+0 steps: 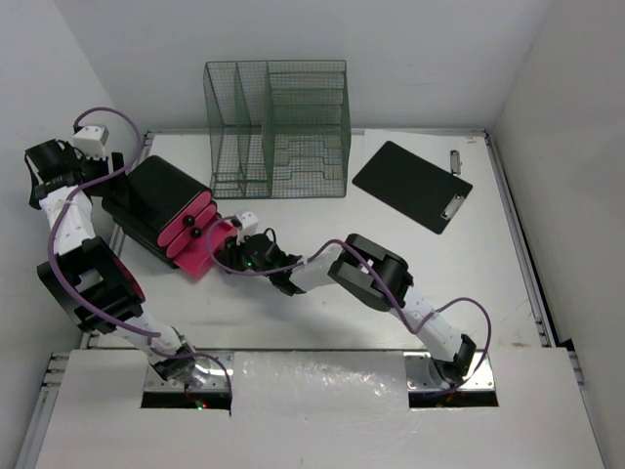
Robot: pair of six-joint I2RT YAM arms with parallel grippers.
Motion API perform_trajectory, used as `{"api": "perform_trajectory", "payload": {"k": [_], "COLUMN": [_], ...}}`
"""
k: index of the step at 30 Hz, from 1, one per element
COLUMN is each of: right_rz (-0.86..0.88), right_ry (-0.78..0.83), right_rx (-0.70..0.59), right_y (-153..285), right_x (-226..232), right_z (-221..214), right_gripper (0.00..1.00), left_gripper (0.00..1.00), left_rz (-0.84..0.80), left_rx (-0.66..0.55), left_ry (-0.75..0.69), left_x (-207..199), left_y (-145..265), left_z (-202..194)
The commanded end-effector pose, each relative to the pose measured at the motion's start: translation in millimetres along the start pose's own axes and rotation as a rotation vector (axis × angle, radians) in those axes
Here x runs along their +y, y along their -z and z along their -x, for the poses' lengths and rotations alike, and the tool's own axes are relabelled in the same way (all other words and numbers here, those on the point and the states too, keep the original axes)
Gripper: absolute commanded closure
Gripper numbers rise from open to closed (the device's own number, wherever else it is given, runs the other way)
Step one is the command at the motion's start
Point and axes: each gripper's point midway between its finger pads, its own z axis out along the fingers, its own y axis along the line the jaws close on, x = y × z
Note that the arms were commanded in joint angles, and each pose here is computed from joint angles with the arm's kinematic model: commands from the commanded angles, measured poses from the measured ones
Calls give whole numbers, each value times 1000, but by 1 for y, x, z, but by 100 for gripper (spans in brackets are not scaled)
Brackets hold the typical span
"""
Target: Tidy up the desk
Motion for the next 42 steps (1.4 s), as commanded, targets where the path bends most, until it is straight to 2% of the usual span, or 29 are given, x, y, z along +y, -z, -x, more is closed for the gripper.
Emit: {"api": "perform_trajectory", "payload": {"k": [1, 6, 9, 10, 11, 13, 18, 22, 23, 25, 26, 27, 28, 29, 31, 34, 37, 42], "right_rz": [20, 19, 25, 34, 35, 50, 12, -48, -91, -146, -224, -257, -332, -434, -549, -741, -773, -680], "right_ry": [16, 35, 58, 66, 78, 92, 193, 253, 240, 195, 162, 147, 142, 153, 190, 252, 157, 87], "right_rx": [-70, -4, 2, -2, 8, 2, 3, 39, 101, 96, 142, 127, 189, 179, 181, 262, 311, 324], "right_y": [21, 49, 56, 57, 59, 65, 97, 128, 139, 157, 171, 182, 198, 210, 233, 276, 291, 276], "right_x": [11, 2, 3, 6, 6, 12, 3, -6, -19, -33, -60, -65, -83, -104, -119, -154, -175, -173], "right_z": [31, 8, 10, 14, 13, 23, 35, 50, 39, 60, 55, 69, 60, 70, 85, 81, 62, 41], "right_gripper": [100, 98, 74, 61, 55, 45, 28, 23, 23, 23, 23, 23, 23, 22, 18, 11, 13, 21], "left_gripper": [30, 30, 30, 30, 30, 30, 30, 30, 30, 30, 30, 30, 30, 30, 30, 30, 30, 30], "left_rz": [-30, -17, -15, -13, -13, -16, -2, -4, -1, 3, 5, 8, 7, 9, 5, 2, -2, -3], "left_rx": [157, 156, 155, 150, 149, 146, 142, 145, 146, 146, 146, 142, 142, 138, 131, 120, 116, 117], "left_ry": [37, 35, 35, 36, 39, 39, 32, 31, 30, 27, 26, 26, 28, 30, 29, 39, 38, 43], "left_x": [-10, -9, -9, -9, -9, -10, -8, -9, -8, -8, -7, -6, -7, -6, -7, -8, -10, -10], "left_y": [-3, 0, 2, 3, 4, 5, 10, 12, 12, 12, 13, 14, 14, 14, 14, 16, 17, 18], "left_z": [-44, -41, -39, -37, -37, -35, -32, -32, -32, -30, -30, -29, -28, -27, -24, -21, -20, -20]}}
